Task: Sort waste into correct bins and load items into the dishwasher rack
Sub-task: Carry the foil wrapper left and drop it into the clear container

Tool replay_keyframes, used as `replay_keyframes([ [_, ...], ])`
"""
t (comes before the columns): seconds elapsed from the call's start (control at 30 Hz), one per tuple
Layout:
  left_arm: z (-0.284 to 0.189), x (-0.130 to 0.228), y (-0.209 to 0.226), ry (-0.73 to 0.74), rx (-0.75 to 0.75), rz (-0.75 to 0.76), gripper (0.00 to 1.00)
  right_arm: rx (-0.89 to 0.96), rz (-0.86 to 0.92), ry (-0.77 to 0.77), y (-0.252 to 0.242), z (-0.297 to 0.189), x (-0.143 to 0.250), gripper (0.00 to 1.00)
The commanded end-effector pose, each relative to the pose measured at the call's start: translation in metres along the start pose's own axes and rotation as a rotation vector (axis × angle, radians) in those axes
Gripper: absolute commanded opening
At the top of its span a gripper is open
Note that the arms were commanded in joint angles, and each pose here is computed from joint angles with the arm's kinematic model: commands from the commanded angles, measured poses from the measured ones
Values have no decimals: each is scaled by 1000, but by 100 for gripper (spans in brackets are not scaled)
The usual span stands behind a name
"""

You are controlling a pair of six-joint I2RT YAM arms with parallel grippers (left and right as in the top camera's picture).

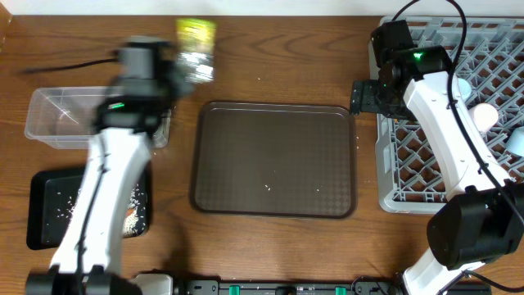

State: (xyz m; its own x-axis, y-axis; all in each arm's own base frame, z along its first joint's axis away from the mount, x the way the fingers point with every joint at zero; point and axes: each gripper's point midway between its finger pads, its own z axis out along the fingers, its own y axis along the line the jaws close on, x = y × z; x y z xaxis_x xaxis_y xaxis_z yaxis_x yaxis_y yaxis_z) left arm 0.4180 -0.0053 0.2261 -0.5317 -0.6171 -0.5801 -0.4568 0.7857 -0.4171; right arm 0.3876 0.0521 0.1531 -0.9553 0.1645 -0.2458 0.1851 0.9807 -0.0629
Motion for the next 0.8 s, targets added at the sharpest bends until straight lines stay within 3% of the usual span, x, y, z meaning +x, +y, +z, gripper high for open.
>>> replay_keyframes([
  [0.0,-17,-45,57,-99,-102,-149,6,-7,-10,-20,2,-8,0,99],
  [0.27,3,-54,147,-57,-302,-316,7,-7,-10,-20,2,-8,0,99],
  [0.57,43,-27,178,62,-402,-341,6,-7,-10,-20,2,-8,0,99],
  [0.77,27,-20,215,23,-574,-509,6,-7,-10,-20,2,-8,0,99],
])
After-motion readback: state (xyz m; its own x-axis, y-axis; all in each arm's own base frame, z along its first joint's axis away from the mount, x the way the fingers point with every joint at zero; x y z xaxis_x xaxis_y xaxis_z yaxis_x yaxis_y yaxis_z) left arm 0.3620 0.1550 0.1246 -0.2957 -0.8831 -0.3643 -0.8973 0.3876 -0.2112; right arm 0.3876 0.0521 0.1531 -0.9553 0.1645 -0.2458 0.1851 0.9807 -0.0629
